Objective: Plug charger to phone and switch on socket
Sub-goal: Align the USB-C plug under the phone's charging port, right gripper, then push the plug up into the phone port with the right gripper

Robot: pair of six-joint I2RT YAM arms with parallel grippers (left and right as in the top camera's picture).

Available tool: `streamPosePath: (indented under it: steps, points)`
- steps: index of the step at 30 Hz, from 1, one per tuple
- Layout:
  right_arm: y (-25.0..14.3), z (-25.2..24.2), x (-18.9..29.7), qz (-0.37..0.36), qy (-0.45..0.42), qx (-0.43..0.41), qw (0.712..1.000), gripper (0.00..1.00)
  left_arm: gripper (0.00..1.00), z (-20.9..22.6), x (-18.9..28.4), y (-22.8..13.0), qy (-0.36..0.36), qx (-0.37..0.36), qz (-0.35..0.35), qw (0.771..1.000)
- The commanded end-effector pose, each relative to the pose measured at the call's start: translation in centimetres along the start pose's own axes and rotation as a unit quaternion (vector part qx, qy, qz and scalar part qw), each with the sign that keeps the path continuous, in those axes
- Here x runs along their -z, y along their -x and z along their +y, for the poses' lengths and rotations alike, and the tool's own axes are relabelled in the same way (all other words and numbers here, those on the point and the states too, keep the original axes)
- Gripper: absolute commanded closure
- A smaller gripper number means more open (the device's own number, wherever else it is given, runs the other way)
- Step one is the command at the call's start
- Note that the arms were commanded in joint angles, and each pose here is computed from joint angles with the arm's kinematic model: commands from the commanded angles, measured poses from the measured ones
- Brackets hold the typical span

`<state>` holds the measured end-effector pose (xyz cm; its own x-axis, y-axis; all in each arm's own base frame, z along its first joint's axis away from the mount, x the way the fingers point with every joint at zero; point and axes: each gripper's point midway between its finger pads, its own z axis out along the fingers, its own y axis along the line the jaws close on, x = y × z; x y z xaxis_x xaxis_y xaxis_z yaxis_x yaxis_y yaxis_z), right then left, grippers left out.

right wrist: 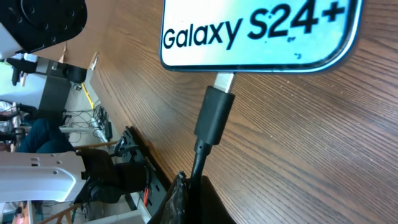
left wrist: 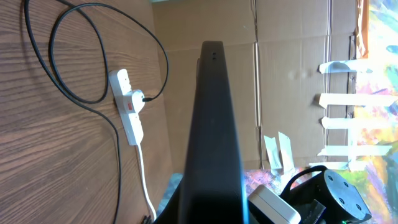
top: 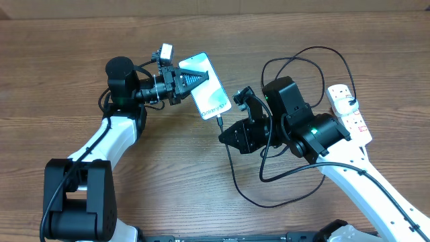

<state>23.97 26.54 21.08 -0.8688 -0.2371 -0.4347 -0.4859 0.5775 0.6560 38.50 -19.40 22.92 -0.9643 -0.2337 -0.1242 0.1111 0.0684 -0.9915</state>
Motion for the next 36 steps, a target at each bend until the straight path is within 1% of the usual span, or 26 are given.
streamPosePath:
  steps: [1, 5, 10, 17, 26, 36]
  points:
    - [0.8, 0.5, 0.4, -0.016, 0.004, 0.01, 1.0, 0.96, 0.96, -1.1, -0.8, -1.0, -0.013, -0.032, 0.034, 0.999]
    - [1.4, -0.2, 0.5, -0.029, -0.017, 0.018, 0.999, 0.96, 0.96, -1.2, -0.7, -1.4, -0.017, -0.046, 0.048, 0.998]
    - [2.2, -2.0, 0.7, -0.048, -0.074, 0.051, 0.995, 0.96, 0.96, -1.6, -0.4, -3.3, -0.034, -0.075, 0.102, 0.991]
    - [3.6, -1.5, 0.8, -0.075, -0.068, 0.079, 0.992, 0.96, 0.95, -1.7, -0.3, -3.9, -0.039, -0.075, 0.119, 0.989]
    - [4.0, -1.2, 0.8, -0.082, -0.062, 0.08, 0.992, 0.96, 0.96, -1.6, -0.4, -3.4, -0.033, -0.063, 0.103, 0.992]
    - [6.4, -0.1, 1.3, -0.131, -0.048, 0.101, 0.985, 0.96, 0.96, -1.8, -1.2, -4.6, -0.037, -0.056, 0.128, 0.99]
